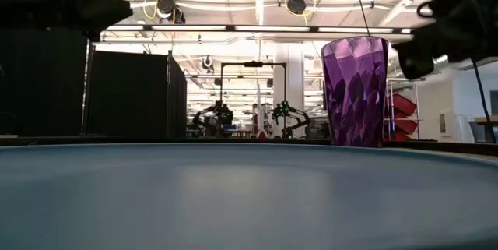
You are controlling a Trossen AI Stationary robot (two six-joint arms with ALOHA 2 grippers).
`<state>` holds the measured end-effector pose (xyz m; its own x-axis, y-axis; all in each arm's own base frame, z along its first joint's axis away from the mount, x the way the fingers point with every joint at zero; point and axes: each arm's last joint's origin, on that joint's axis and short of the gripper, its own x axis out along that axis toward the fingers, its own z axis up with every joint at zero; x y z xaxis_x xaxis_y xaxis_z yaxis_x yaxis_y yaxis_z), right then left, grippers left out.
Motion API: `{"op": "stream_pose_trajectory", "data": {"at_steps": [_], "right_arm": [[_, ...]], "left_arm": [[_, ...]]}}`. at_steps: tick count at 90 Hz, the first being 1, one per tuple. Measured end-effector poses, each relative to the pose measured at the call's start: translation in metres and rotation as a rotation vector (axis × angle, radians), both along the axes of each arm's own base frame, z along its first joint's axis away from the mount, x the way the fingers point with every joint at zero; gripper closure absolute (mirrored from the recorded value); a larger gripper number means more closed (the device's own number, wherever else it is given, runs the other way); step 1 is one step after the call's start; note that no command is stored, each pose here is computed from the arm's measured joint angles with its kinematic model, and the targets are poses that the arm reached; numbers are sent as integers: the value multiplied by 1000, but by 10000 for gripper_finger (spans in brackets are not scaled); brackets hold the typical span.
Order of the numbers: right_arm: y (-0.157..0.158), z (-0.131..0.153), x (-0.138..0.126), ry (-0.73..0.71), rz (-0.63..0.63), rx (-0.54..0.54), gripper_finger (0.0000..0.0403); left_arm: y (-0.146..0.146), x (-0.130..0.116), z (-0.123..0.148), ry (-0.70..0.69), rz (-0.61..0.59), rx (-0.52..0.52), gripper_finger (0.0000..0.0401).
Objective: Set table place
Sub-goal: Return to Home Position
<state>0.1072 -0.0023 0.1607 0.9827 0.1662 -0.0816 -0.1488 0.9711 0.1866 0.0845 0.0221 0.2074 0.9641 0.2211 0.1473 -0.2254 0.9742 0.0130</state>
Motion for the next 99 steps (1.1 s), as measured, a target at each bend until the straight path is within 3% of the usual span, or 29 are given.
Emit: {"op": "stream_pose_trajectory", "data": {"at_steps": [20,51,99], "right_arm": [[0,3,0,-22,9,1,243],[1,2,0,-16,11,3,243],[1,2,0,-18,10,3,243]], "left_arm": [[3,8,-29,12,22,-10,294],[3,11,-42,146,-25,-39,294],[4,13,-45,180,-15,-50,294]]}}
